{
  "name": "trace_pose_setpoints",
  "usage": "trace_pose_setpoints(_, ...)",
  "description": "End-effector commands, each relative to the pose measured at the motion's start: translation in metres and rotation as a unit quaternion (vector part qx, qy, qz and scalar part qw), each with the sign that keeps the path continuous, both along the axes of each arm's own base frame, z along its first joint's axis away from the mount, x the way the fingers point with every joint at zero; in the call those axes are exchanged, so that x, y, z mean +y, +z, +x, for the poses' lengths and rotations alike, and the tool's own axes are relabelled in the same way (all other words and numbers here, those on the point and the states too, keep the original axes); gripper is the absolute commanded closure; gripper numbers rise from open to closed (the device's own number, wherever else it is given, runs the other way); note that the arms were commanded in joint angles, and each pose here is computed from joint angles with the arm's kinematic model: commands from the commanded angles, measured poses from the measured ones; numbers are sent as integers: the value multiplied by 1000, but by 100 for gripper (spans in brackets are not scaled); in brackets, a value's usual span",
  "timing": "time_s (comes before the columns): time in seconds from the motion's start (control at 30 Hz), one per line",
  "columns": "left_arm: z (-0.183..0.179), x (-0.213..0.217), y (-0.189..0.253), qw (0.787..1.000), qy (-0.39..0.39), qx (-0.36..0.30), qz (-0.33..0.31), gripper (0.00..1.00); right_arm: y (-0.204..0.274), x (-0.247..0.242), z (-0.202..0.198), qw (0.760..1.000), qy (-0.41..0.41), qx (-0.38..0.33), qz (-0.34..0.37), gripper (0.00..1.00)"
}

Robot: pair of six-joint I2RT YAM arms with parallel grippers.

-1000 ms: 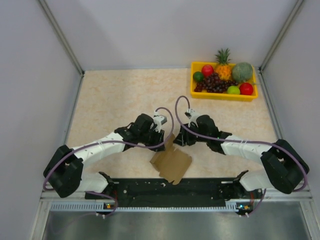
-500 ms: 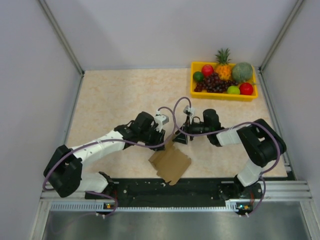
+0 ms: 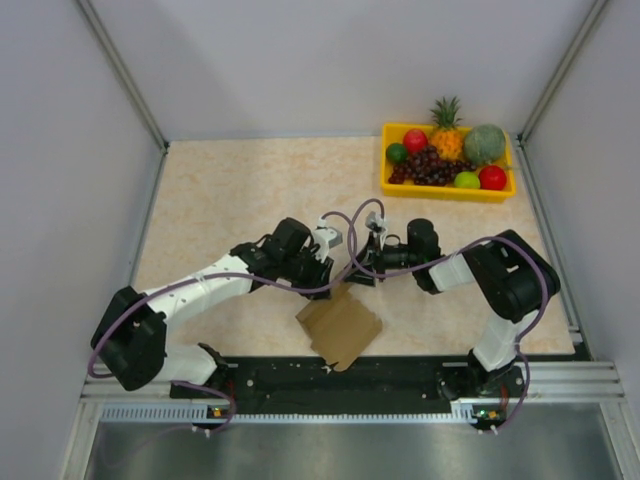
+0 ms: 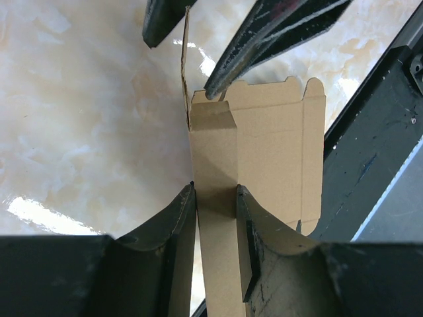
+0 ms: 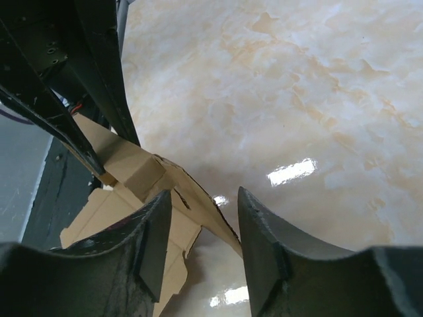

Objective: Fold the paper box

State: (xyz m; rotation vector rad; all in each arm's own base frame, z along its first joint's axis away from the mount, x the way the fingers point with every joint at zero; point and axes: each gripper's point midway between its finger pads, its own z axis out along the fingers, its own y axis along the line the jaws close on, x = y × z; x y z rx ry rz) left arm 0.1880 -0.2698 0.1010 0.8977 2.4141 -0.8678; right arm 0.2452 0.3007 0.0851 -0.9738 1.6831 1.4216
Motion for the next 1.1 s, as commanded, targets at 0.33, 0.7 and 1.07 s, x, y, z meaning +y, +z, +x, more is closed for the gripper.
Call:
trace_pose_setpoints(0.33,15,-5,19,1000,-12,-19,-18,69,7,1,5,999,0,-44,3,82)
trace_pose_setpoints(0.7,24,-9,15,999,21,-13,-23,67,13,3,8,991,-98,-93,-22,100)
trace_pose_setpoints(1.07,11,-4,10,1000,2,3,-17,46,35,-1,0,980,-131,-152,-19,100)
